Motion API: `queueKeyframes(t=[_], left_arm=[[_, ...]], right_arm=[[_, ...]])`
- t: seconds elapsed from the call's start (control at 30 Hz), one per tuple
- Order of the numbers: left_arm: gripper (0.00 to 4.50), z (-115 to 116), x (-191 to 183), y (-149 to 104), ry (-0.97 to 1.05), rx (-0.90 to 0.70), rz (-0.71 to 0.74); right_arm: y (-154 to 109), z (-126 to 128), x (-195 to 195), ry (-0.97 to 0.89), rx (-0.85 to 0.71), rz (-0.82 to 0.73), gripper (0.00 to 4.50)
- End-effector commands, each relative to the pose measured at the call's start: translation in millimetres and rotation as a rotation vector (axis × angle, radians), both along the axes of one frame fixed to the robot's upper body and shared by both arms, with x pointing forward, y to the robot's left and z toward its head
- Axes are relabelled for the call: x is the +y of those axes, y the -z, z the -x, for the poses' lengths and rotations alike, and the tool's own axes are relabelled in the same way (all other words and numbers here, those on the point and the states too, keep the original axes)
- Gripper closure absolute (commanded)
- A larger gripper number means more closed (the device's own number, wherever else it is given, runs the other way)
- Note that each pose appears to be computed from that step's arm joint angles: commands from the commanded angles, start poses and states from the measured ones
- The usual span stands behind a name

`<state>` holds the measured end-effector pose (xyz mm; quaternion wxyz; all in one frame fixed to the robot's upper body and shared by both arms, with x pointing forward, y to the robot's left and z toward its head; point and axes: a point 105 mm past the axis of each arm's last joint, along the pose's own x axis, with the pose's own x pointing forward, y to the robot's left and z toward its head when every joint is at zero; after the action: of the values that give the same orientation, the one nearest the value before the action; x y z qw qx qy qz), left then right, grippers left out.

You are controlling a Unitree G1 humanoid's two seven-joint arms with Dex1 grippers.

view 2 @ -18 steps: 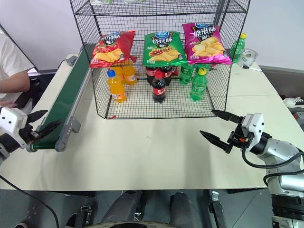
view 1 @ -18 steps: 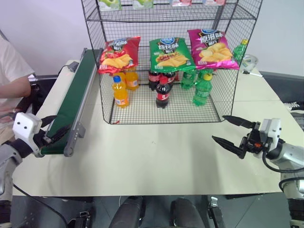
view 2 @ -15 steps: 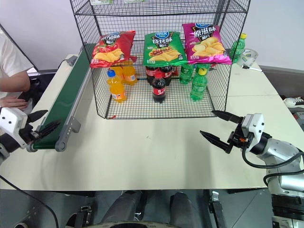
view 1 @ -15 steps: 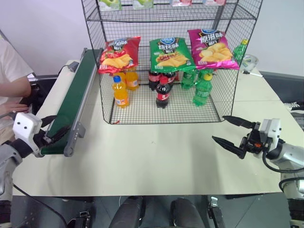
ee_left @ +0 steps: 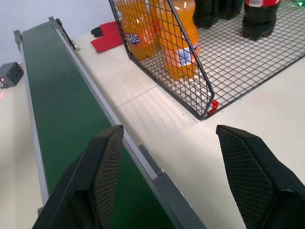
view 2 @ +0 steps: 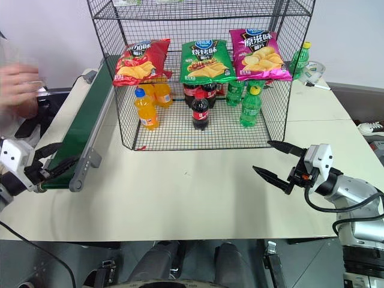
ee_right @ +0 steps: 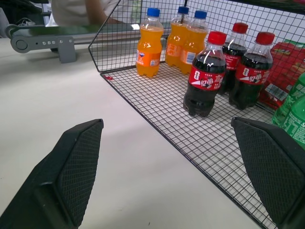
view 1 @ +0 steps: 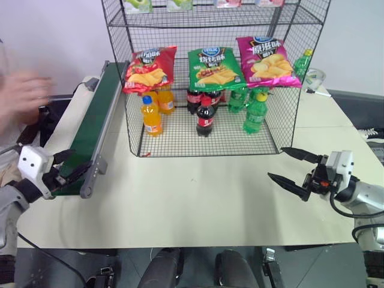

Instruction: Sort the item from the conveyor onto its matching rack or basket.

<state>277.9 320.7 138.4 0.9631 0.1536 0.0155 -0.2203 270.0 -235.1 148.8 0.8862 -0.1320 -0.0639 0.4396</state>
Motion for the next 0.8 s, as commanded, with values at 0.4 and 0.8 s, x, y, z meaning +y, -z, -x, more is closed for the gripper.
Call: queueKeyframes(t=[0.4, 0.8], left_arm=[[1.27, -3.7, 10.5, -10.9, -0.039, -0.122, -0.068], [1.27, 3.9, 10.9, -1.8, -0.035, -0.110, -0.082]], right_arm=[[-7.2, -11.1, 3.4, -0.013, -0.069, 0.015, 0.00], [-6.5, -10.8, 3.4, -0.019, -0.066, 0.021, 0.00]])
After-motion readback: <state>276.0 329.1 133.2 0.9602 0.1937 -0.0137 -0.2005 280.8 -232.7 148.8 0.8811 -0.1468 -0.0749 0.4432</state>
